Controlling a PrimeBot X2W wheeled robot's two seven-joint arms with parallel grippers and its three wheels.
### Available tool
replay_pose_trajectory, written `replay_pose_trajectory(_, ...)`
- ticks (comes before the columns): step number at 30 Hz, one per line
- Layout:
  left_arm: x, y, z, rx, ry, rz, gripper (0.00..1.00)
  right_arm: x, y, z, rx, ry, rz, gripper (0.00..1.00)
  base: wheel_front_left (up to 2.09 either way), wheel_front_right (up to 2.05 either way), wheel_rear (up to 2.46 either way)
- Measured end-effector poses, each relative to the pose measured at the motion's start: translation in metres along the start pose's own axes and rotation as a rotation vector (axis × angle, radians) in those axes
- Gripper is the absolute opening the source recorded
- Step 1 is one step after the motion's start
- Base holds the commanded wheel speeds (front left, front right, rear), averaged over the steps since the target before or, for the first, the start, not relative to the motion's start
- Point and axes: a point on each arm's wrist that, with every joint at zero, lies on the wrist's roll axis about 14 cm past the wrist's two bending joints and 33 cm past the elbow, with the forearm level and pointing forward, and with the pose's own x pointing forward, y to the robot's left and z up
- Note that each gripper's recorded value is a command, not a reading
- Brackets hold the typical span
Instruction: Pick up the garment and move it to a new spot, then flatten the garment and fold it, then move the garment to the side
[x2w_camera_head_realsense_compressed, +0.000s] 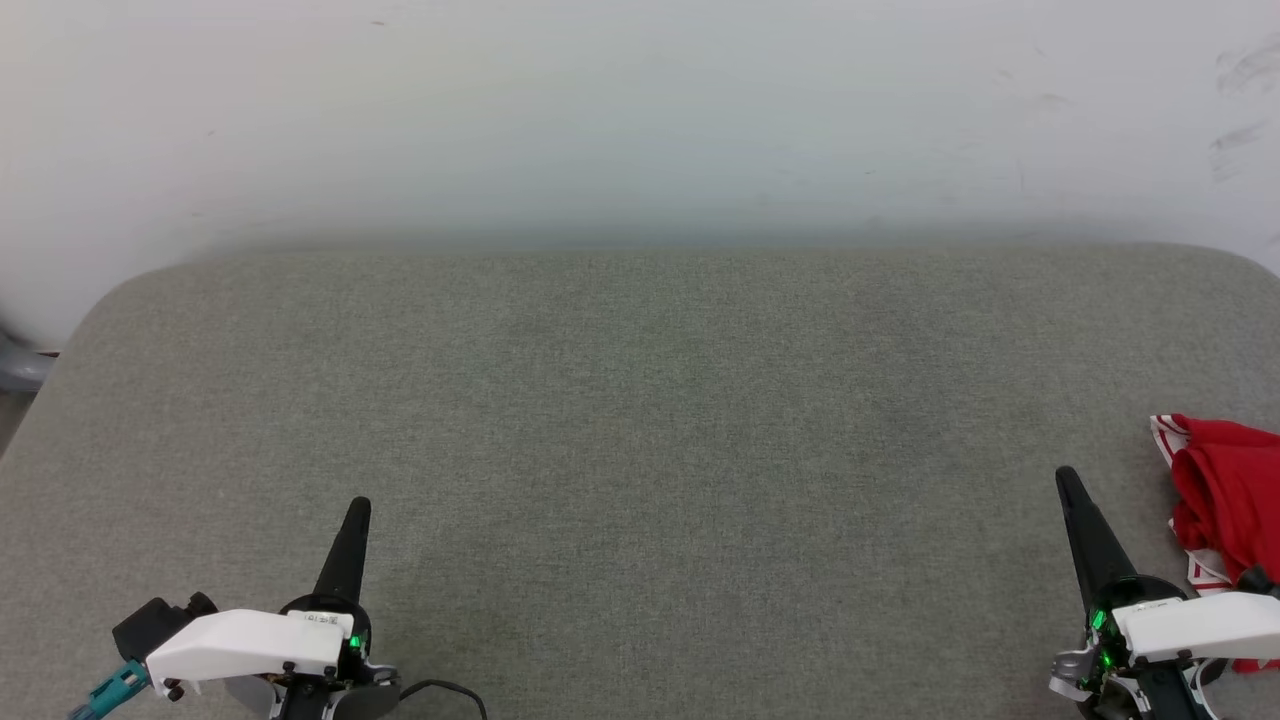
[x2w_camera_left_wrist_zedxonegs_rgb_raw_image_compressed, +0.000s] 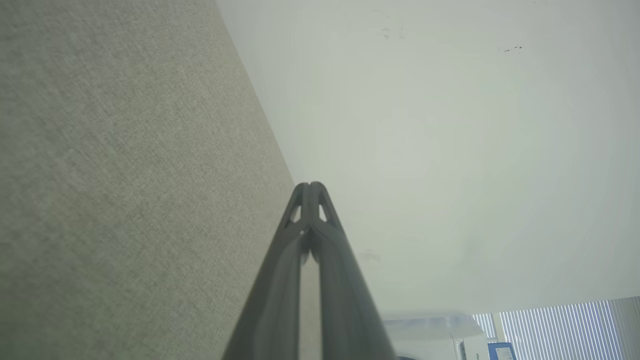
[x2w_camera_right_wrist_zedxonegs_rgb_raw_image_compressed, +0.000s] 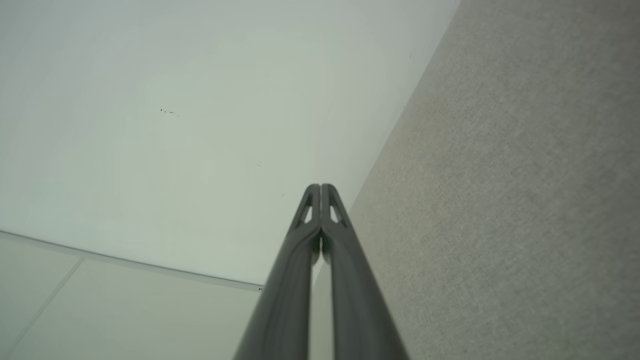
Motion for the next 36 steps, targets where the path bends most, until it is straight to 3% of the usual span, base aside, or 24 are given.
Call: replay_pose_trajectory(36,0.009,-0.013,0.002,-0.275,0.013,-0.054,0.00,0.010,-0.003,0.002,0.275,-0.019,0.002,0.00,0.00,0.00,0.00)
